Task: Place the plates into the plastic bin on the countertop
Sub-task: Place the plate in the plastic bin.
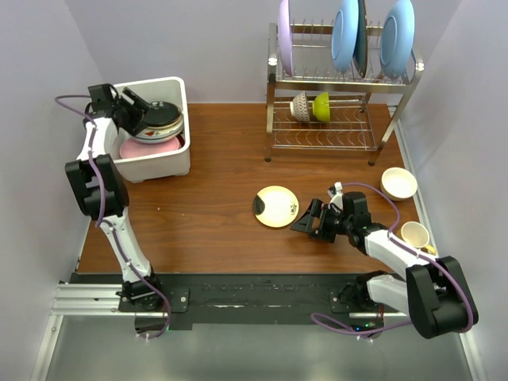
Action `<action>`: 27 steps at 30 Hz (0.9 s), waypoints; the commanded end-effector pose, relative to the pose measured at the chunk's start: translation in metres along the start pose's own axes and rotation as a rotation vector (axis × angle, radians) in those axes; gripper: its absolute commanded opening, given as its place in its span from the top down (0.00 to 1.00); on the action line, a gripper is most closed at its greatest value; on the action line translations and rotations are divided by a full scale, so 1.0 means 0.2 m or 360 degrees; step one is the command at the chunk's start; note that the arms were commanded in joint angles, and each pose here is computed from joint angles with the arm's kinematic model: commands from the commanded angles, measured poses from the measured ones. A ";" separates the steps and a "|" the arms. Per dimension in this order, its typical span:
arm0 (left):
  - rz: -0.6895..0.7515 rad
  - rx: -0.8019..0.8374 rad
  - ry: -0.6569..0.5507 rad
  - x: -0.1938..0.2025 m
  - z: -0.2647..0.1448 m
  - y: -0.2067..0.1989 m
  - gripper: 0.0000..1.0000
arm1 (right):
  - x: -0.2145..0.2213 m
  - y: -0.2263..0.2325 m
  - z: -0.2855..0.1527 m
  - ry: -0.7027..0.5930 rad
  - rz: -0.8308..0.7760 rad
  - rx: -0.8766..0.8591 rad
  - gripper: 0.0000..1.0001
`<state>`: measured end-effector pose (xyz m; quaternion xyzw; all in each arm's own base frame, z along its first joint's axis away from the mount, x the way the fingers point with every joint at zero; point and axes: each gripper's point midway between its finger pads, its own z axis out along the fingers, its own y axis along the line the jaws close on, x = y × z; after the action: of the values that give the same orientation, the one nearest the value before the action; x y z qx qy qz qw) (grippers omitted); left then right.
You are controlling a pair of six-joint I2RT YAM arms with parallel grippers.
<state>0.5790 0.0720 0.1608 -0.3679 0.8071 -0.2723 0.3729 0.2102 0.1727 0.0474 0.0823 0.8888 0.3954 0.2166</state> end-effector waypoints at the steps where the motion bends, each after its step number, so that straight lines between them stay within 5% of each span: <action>1: 0.0155 0.0163 -0.0019 0.01 -0.24 -0.21 0.19 | -0.03 0.02 -0.01 -0.0044 -0.0007 0.0011 0.01; 14: 0.0494 0.0267 0.0125 0.34 -0.52 -0.43 0.19 | -0.07 -0.01 -0.01 -0.0064 0.0059 0.0124 0.01; 27: 0.0841 0.0362 0.0165 1.02 -0.89 -0.39 0.20 | -0.12 -0.06 0.09 -0.0042 0.0155 0.0169 0.06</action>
<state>0.3963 -0.0813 0.2286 -0.1469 0.8628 -0.2855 0.3904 0.2306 0.1703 0.0434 0.1292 0.8977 0.3696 0.2020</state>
